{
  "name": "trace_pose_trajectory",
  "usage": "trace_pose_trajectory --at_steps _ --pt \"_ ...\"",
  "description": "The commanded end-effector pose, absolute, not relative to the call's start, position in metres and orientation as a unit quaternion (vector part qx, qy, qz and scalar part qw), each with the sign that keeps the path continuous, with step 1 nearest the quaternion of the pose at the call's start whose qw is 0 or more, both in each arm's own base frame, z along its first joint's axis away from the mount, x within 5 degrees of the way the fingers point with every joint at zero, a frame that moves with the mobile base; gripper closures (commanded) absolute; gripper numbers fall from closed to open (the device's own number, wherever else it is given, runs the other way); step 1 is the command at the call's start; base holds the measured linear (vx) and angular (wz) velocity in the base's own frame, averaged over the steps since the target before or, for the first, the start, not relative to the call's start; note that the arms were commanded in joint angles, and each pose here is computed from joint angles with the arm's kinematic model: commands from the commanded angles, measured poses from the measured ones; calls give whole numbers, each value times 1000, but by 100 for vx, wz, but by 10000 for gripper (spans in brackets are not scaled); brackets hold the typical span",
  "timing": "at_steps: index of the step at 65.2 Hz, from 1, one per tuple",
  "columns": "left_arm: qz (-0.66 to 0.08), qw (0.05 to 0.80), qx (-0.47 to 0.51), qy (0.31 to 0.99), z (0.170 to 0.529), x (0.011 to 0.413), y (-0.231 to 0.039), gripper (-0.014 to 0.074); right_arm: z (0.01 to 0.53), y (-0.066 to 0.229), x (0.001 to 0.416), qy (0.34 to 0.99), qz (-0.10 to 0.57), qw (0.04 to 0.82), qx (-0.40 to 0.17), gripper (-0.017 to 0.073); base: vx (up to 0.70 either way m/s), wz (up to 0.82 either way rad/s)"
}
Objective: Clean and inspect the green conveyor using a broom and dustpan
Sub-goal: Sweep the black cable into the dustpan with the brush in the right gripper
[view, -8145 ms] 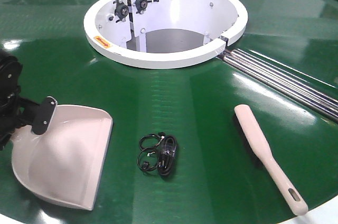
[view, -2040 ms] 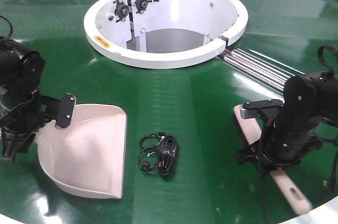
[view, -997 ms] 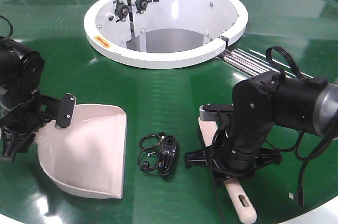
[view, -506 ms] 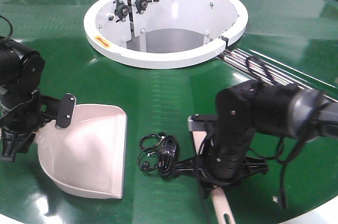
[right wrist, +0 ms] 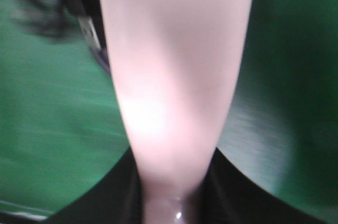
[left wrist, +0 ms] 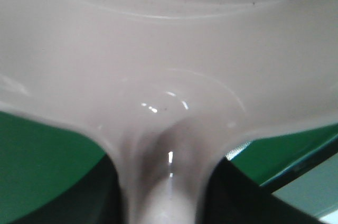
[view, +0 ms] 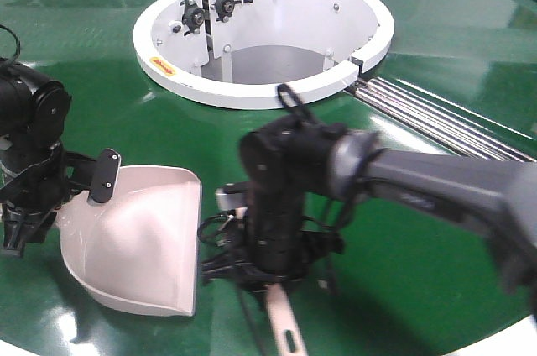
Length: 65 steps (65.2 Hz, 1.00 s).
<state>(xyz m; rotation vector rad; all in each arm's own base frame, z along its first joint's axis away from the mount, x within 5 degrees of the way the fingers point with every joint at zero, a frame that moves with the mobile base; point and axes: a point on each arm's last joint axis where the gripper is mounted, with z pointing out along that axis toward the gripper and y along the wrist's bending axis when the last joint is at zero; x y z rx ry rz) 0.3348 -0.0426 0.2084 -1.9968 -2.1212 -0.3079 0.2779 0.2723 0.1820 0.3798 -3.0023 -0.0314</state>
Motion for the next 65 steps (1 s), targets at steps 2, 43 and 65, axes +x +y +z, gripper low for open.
trace_pose_trajectory --at_steps 2,43,65 --pt "-118 91 -678 -720 229 331 -44 600 212 305 277 -984 -41 39 167 564 0 0" --pt "-119 91 -678 -720 229 331 -44 600 284 358 296 -964 -157 -79 201 561 0 0" --pt "-119 91 -678 -720 229 331 -44 600 295 305 311 -976 -84 -113 166 561 0 0"
